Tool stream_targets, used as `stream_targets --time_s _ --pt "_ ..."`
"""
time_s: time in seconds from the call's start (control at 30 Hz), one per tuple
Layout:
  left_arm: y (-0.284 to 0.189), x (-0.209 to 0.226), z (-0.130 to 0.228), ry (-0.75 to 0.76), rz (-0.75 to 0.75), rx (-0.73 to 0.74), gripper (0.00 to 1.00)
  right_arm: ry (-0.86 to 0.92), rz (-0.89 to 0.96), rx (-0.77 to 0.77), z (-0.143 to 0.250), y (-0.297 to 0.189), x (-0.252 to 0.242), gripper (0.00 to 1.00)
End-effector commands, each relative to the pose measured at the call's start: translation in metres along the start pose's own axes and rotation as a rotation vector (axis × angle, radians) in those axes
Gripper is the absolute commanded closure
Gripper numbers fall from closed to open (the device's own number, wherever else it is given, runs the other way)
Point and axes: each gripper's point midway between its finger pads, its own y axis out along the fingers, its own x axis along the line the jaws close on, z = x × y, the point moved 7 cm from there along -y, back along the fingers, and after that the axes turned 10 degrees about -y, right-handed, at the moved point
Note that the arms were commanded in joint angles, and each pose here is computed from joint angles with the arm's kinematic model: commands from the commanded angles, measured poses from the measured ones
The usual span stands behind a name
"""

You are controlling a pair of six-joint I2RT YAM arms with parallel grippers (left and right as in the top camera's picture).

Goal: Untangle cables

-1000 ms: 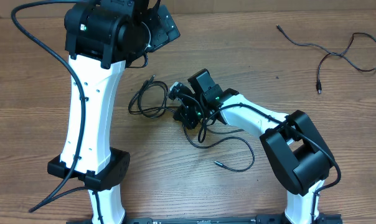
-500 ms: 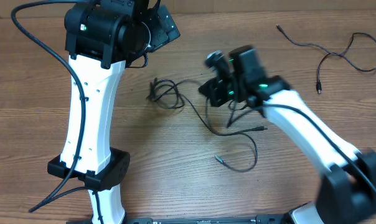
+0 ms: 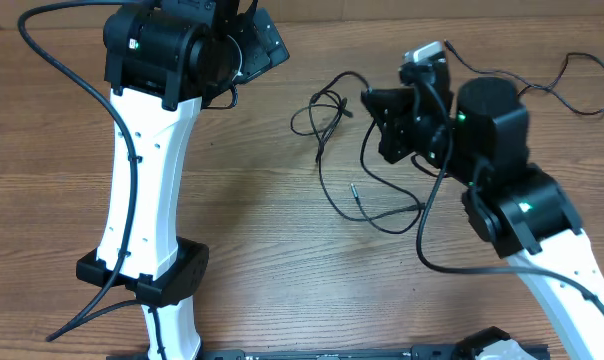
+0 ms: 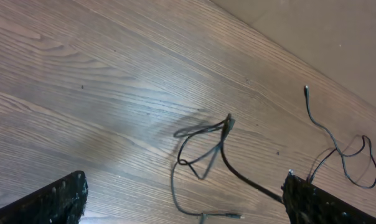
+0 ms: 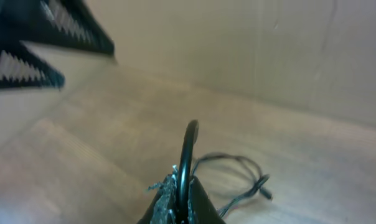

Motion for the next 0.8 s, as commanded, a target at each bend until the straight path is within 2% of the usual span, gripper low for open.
stream_targets --time_s 0.0,0.13,0.77 --pt "0.001 0.001 -0.001 0.007 -0.004 0.002 0.01 -0.013 0.068 -0.113 -0.023 -0.021 -0.001 0.96" --pt "0.001 0.001 -0.001 0.007 -0.004 0.002 0.00 -0.035 0.082 -0.210 -0.040 -0.030 0.000 0.96" --pt "0.001 0.001 -0.001 0.007 -0.004 0.002 0.00 -0.049 0.151 -0.306 -0.056 -0.035 -0.007 0.96"
